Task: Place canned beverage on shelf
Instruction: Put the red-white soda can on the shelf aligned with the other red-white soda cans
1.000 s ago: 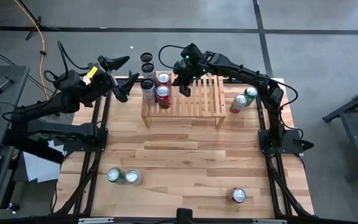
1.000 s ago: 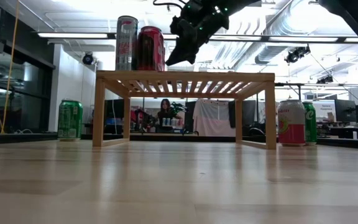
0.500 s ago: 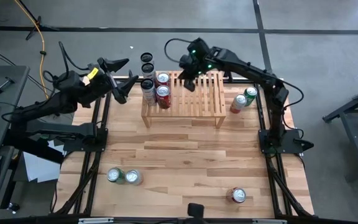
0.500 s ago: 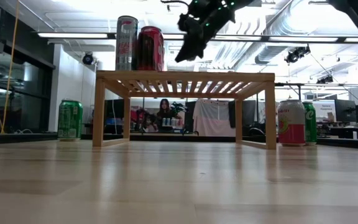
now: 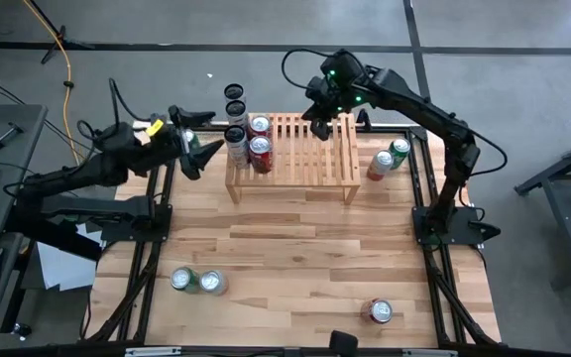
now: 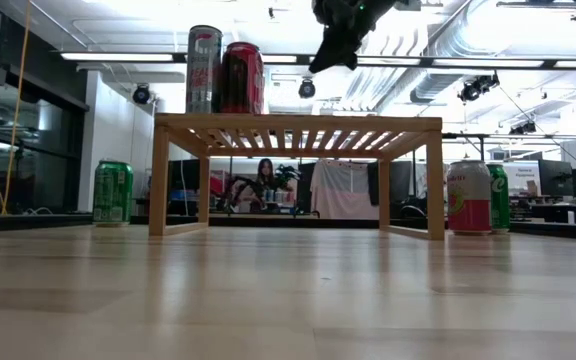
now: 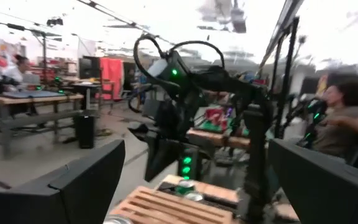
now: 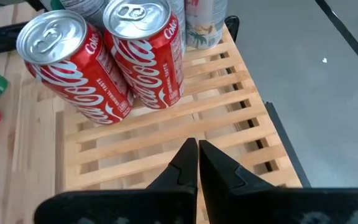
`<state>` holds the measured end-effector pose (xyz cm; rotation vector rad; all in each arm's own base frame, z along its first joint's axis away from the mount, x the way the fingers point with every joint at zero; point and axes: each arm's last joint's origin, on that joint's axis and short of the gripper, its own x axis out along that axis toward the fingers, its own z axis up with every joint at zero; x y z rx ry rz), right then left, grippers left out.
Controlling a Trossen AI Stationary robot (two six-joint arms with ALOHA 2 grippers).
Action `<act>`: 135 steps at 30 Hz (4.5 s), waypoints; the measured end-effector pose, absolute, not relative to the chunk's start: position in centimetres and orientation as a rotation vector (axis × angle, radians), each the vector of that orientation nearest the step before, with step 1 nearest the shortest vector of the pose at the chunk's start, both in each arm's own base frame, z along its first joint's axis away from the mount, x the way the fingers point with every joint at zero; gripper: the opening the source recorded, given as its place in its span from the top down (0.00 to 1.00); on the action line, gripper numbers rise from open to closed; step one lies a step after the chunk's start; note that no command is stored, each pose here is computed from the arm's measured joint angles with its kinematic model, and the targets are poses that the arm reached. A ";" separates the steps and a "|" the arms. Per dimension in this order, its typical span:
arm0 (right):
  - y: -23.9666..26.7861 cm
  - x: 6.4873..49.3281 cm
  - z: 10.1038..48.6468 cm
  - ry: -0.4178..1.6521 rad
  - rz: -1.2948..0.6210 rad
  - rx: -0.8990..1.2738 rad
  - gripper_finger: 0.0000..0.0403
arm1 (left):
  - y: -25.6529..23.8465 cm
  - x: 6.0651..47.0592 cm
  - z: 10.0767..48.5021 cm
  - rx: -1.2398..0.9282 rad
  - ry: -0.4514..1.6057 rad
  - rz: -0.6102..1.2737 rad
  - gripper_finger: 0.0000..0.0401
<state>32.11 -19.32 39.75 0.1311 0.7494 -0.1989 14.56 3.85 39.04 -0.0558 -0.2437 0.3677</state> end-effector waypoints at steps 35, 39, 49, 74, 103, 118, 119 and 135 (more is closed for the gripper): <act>-15.5 32.3 39.8 0.835 -0.152 0.318 1.00 | 2.9 10.4 33.8 -0.240 -0.412 0.344 0.04; -13.9 30.8 39.9 0.957 -0.094 0.295 1.00 | 3.1 10.8 33.6 -0.250 -0.396 0.364 0.04; -6.4 23.2 40.2 0.850 0.022 0.290 1.00 | 3.5 11.6 33.2 -0.418 -0.406 0.403 0.04; -0.2 17.7 35.3 0.075 -0.012 0.385 1.00 | 3.5 13.9 33.1 -0.344 -0.289 0.263 0.04; 0.3 21.2 36.2 -0.032 0.109 0.515 0.97 | -2.1 16.5 33.1 -0.236 0.027 0.028 0.04; 3.0 24.0 42.9 0.359 0.082 0.188 0.32 | -5.1 17.6 34.8 -0.193 0.009 0.126 0.04; 3.1 24.2 43.0 0.390 0.084 0.168 0.29 | -5.1 17.6 35.0 -0.189 0.010 0.131 0.04; 7.4 24.0 41.3 1.060 0.101 0.556 0.21 | -4.3 17.6 35.3 -0.211 0.011 0.226 0.04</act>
